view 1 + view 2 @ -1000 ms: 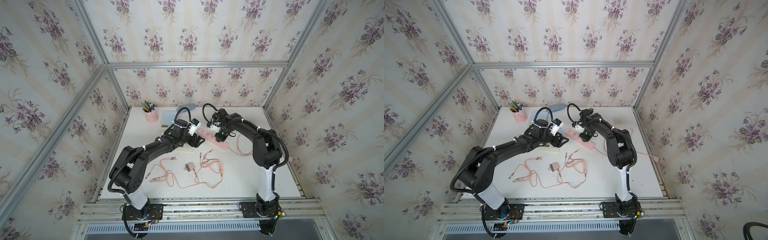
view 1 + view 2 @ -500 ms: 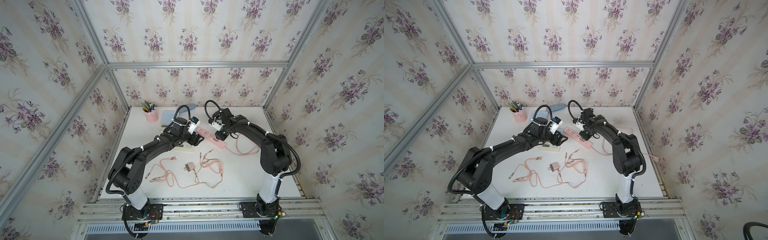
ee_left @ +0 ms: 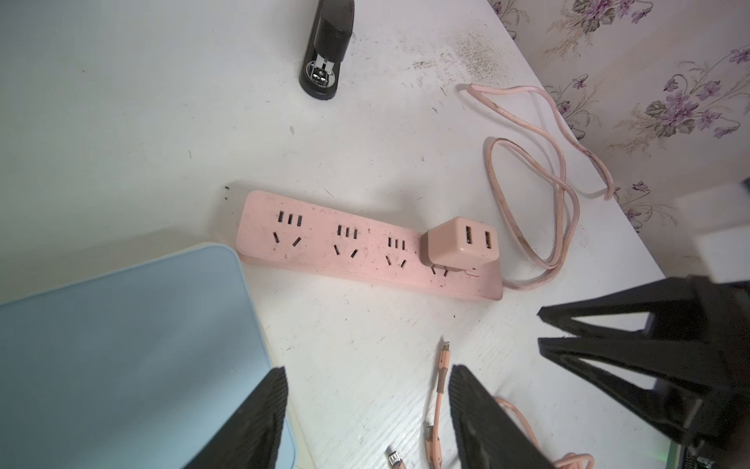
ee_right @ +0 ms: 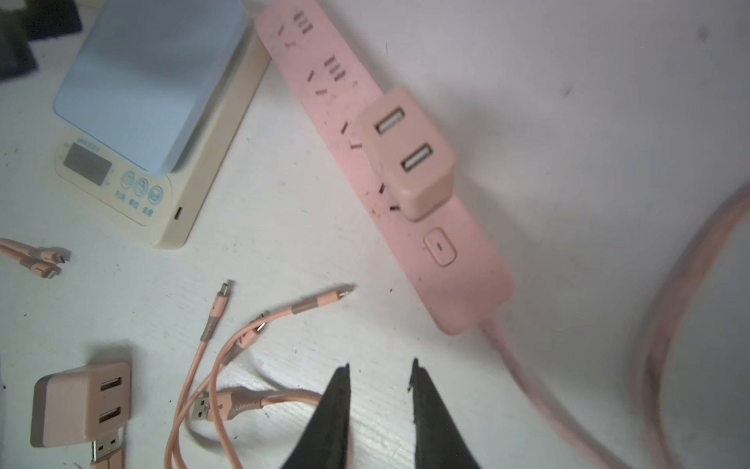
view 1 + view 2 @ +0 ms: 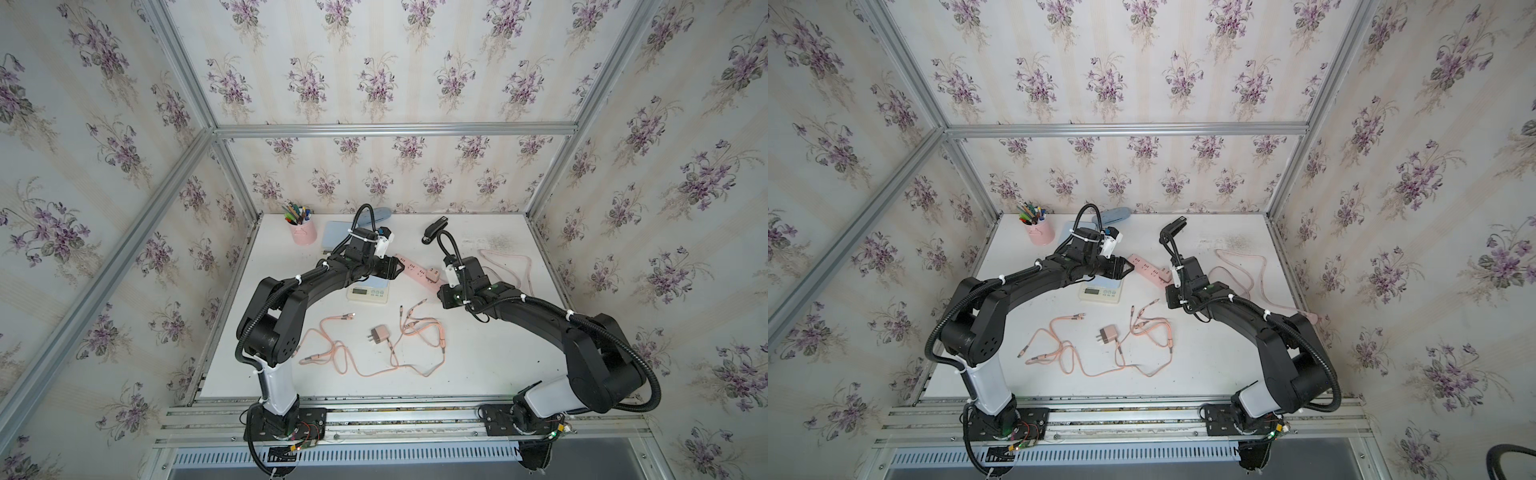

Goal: Charge the electronic scale
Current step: Move the socket to the center of the board.

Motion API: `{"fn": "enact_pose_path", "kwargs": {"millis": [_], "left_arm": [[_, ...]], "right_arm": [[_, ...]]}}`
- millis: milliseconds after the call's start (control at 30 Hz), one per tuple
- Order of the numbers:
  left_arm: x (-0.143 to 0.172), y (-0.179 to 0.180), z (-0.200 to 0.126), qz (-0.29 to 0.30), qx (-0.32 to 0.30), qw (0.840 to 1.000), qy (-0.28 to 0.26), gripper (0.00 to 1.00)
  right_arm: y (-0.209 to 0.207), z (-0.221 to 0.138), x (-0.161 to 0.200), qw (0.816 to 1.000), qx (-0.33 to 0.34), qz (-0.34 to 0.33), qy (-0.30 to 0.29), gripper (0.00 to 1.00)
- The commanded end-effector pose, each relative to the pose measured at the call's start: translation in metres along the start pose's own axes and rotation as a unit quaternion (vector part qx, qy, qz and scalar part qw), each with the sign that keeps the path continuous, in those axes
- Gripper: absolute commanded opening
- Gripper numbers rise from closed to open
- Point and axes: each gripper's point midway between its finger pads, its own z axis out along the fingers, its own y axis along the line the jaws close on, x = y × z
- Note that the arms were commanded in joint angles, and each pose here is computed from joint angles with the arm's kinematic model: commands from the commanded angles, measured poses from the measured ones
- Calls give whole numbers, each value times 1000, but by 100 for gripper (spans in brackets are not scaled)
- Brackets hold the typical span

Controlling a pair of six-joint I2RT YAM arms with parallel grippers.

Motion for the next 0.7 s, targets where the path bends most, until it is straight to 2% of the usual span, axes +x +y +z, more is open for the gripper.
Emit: {"fn": "enact_pose_path", "kwargs": {"millis": [0,167,333,467,533,667], "left_arm": [[4,1,-3,-26,-8,1000,8,64],[18,-2,-15,0,-11,1000,18,63],[39,-2,-27,13,-24,999,37,63],[48,0,-39,19,-39,998,39,64],[52,-2,-46,29,-39,998,40,64],[62,-13,-64,66,-26,997,40,64]], "right_arm": [[0,13,-8,998,-2,60,-23,21],[-26,32,-11,997,59,42,-5,15],[-46,39,-23,996,78,52,-4,13],[-43,24,-34,996,65,49,-19,13],[-33,12,-34,998,42,46,-20,15],[-5,-19,-13,999,-1,42,-12,32]]}}
